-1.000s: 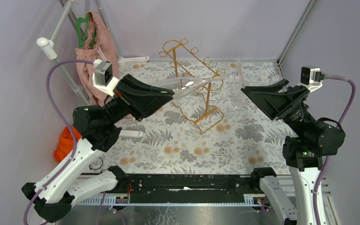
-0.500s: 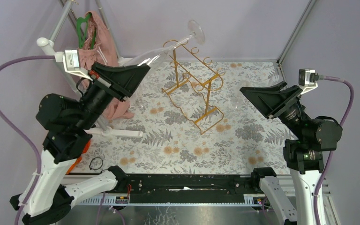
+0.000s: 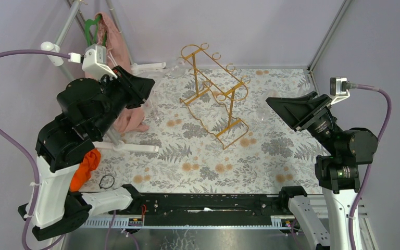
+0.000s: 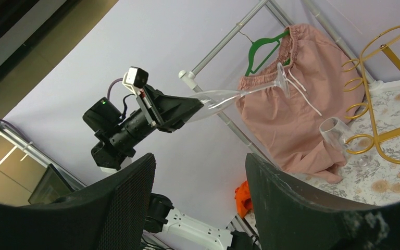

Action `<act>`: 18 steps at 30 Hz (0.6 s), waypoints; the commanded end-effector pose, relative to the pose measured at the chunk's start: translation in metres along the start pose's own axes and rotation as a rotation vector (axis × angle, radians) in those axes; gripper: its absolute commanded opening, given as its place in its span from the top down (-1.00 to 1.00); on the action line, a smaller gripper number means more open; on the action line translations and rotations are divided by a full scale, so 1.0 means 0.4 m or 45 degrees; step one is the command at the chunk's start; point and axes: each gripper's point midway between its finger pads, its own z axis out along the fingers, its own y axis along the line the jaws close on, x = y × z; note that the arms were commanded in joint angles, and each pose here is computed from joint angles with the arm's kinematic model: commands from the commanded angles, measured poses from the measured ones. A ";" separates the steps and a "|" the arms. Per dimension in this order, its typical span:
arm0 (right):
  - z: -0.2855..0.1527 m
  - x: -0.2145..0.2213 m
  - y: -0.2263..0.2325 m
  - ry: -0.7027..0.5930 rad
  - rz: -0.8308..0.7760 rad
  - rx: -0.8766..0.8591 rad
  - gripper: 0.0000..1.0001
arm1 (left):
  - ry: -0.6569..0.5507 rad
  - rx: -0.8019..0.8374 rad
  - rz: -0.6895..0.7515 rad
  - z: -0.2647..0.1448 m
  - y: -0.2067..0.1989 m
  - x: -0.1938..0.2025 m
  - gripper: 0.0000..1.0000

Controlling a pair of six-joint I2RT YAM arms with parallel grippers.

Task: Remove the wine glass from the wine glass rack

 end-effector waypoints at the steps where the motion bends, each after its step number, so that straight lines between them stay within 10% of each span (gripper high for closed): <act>1: 0.004 -0.014 0.021 -0.023 -0.051 -0.024 -0.43 | 0.011 -0.273 0.102 -0.020 0.110 0.008 1.00; 18: 0.016 -0.014 -0.026 -0.015 -0.012 0.034 -0.43 | 0.243 -0.386 0.264 0.063 0.148 0.129 1.00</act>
